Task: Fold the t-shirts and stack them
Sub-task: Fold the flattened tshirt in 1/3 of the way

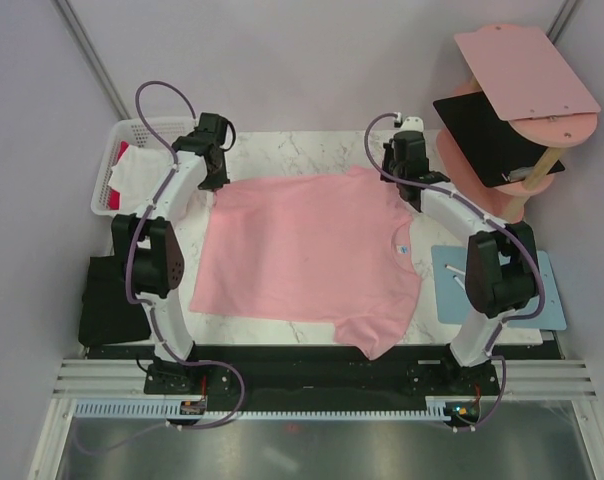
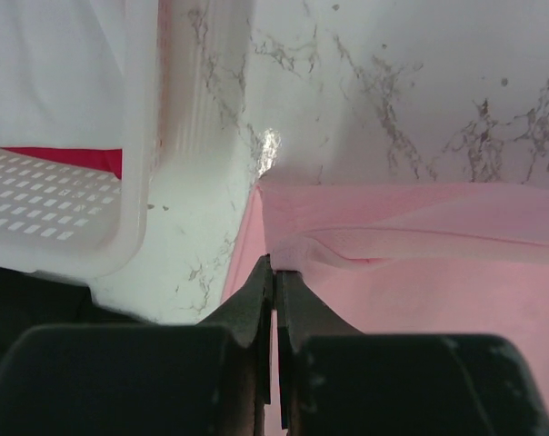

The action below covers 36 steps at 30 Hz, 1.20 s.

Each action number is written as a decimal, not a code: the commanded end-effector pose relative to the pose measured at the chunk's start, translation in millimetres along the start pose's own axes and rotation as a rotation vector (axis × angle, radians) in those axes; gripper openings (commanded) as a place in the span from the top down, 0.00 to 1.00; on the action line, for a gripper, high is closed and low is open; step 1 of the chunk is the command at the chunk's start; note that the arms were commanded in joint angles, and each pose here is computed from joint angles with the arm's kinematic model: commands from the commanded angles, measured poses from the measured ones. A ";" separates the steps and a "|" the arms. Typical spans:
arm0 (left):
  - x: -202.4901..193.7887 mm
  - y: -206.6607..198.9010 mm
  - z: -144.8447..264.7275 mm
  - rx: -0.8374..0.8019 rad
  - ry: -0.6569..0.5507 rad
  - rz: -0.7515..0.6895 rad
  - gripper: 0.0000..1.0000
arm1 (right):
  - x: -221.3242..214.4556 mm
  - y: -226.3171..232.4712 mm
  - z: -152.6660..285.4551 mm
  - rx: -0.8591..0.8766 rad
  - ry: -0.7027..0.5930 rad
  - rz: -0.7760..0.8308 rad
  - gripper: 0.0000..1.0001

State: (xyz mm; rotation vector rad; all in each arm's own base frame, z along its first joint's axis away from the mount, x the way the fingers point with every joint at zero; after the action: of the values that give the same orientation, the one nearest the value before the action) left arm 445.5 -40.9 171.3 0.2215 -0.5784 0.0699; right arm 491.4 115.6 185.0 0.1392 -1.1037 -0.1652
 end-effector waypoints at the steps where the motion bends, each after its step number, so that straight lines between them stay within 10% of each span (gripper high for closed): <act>1: -0.9 18.4 17.0 0.057 -0.036 -0.032 0.98 | -14.2 -8.3 25.7 -0.017 0.027 -0.026 1.00; 19: -55.5 29.7 0.3 0.144 0.115 -0.068 0.98 | -115.6 -2.9 85.4 0.002 0.300 0.028 1.00; 22: -63.2 32.0 1.4 0.169 0.156 -0.052 0.64 | -143.6 -2.3 95.1 0.006 0.418 0.027 0.98; 23: -62.4 34.7 4.9 0.192 0.155 -0.026 0.17 | -151.4 -1.4 98.0 0.017 0.457 0.027 0.93; 24: -63.0 35.7 7.6 0.194 0.155 -0.019 0.03 | -159.7 -1.6 99.9 0.024 0.495 0.026 0.85; 29: -52.2 35.0 25.1 0.165 0.096 0.021 0.00 | -152.4 2.9 110.0 0.068 0.469 0.012 0.25; 36: -48.3 18.9 23.5 0.127 0.075 0.004 0.00 | -116.3 13.5 82.6 0.036 0.360 0.027 0.19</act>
State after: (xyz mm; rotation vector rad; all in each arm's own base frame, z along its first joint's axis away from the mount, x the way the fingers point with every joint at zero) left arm 383.5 -17.7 149.8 0.3656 -0.4264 0.0893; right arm 332.9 141.8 100.1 0.1804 -0.6520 -0.0783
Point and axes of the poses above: each gripper's point midway between its finger pads, its own z axis back along the fingers, its own y axis along the line the jaws close on, x = y × z, the point moved 3 cm from there along z, back along the fingers, and after that the axes turned 6 degrees about -z, right-handed, at the moved point
